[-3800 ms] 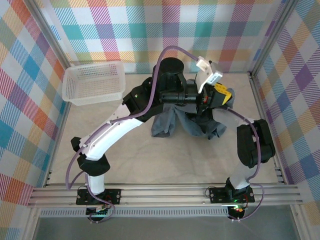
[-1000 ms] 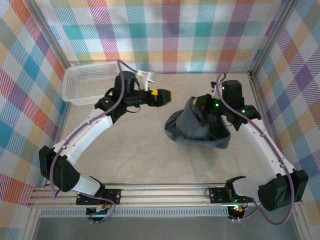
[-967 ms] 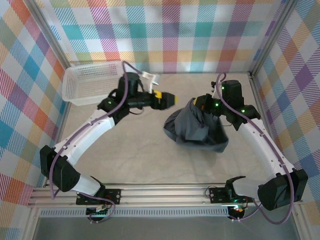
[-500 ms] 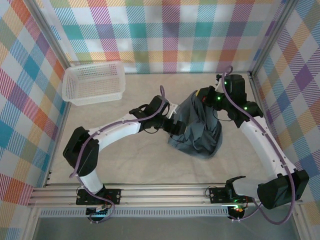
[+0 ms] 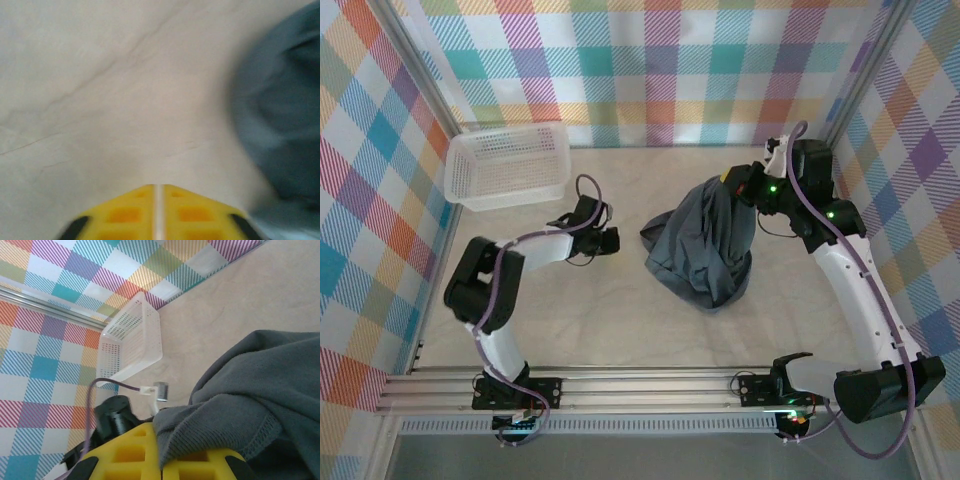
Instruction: Fold the inside-out t-shirt
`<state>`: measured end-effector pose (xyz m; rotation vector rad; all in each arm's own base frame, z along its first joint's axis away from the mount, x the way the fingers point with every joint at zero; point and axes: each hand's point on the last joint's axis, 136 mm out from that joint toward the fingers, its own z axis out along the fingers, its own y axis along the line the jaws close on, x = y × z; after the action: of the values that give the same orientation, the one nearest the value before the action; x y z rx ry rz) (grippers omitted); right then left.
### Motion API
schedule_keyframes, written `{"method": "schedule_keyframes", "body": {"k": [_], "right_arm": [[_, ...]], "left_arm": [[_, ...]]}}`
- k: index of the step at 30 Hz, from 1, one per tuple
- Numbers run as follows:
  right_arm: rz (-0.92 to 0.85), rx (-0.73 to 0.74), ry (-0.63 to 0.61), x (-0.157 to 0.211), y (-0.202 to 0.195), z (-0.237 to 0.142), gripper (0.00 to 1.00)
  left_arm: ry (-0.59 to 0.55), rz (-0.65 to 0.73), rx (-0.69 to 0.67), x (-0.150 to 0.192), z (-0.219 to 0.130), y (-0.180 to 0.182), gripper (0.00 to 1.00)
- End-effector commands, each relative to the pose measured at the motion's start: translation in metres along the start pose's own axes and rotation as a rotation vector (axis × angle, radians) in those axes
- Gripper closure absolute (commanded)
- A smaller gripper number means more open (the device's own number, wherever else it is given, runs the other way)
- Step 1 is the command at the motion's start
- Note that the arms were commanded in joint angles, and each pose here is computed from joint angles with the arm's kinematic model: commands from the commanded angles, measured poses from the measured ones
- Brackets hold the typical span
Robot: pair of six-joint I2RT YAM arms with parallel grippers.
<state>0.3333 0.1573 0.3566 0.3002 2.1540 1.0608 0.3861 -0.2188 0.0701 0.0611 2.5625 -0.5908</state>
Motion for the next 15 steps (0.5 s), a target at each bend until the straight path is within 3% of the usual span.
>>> {"method": "schedule_keyframes", "body": {"k": [1,3,7,10,11,13,15], "right_arm": [[0.001,-0.091,0.031,0.000,0.020,0.000,1.00],[0.010,-0.105,0.056,0.001,0.021,0.007,1.00],[0.020,-0.118,0.080,0.001,0.022,0.013,1.00],[0.021,-0.145,0.094,0.000,0.030,0.013,1.00],[0.021,-0.150,0.099,0.000,0.032,0.012,1.00],[0.019,-0.152,0.095,-0.001,0.036,0.009,1.00],[0.022,-0.150,0.079,-0.004,0.037,0.003,1.00]], "left_arm": [[-0.159,0.069,0.368,-0.046,-0.078,-0.096,0.48],[-0.189,0.118,0.546,-0.051,-0.111,-0.147,0.29],[-0.118,0.270,0.715,-0.035,-0.142,-0.224,0.16],[-0.087,0.338,0.586,-0.027,-0.119,-0.232,0.11],[-0.091,0.329,0.514,-0.029,-0.105,-0.224,0.13],[-0.109,0.273,0.404,-0.036,-0.083,-0.204,0.26],[-0.131,0.201,0.306,-0.045,-0.066,-0.176,0.71]]}}
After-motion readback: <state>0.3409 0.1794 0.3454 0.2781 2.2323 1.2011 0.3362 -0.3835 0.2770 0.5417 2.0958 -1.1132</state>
